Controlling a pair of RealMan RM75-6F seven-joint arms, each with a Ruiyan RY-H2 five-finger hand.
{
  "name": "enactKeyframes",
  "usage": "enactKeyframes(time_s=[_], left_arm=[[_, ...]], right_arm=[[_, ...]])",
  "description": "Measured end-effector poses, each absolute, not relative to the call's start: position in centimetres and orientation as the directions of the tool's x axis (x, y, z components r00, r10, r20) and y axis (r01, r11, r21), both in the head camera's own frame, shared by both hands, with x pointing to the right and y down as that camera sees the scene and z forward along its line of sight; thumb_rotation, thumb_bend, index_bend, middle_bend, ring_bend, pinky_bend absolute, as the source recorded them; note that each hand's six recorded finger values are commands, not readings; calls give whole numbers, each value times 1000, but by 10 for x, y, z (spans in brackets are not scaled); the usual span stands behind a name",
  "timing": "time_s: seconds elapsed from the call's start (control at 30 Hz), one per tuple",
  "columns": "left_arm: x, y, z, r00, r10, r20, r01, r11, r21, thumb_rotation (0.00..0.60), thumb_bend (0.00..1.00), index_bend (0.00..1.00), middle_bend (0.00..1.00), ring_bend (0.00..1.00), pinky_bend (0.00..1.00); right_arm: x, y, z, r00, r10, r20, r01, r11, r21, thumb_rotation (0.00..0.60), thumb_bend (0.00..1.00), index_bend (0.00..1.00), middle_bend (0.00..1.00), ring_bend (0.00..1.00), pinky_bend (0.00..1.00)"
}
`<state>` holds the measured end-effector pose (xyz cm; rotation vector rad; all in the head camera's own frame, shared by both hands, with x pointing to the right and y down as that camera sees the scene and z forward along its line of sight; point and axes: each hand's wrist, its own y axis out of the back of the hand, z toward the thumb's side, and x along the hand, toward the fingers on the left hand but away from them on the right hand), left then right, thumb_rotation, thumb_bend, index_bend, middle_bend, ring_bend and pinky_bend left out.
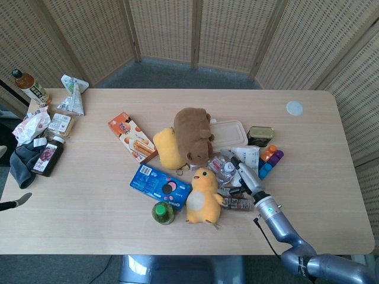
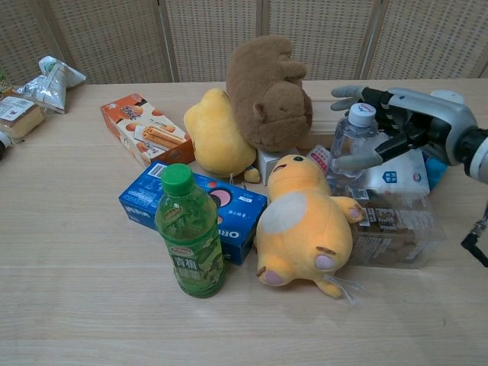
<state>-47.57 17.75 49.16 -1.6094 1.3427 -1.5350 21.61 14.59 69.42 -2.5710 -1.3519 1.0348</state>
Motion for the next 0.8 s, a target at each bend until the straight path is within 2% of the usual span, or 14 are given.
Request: enactKeyframes(time_s=[0.33,0.43,0.5,0.6,0.7,0.8], left_arm=[[-477,175,489,-154,-900,408,-305,-350,-886,600,0,0,0,0,0],[-477,175,485,-157,-905,396,-309,-336,-890,600,0,0,0,0,0],[-479,175,484,-162,-904,395,-313,-332,-890,600,0,0,0,0,0],[-480,175,485,-164,-901,402,-321,-337,-885,600,0,0,0,0,0],[-479,175,485,-161,-899,407,-325,-342,-882,600,0,0,0,0,0],[-479,175,486,-157,-898,411,-328,-345,-880,600,0,0,0,0,0]], right_arm=[[217,141,708,354,814,-461,738,-546,-396,600,0,6,9,0,21],[220,143,712,347,828,-441,749,-528,-401,600,0,92,161,40,240],[223,145,717,341,834,-433,754,-518,-404,600,0,179,283,148,417],[228,148,722,332,846,-418,767,-500,-403,600,0,389,501,326,599],[231,149,725,319,860,-398,778,-477,-408,600,10,530,652,458,711],[232,150,726,305,876,-374,786,-453,-420,600,52,587,711,508,755]])
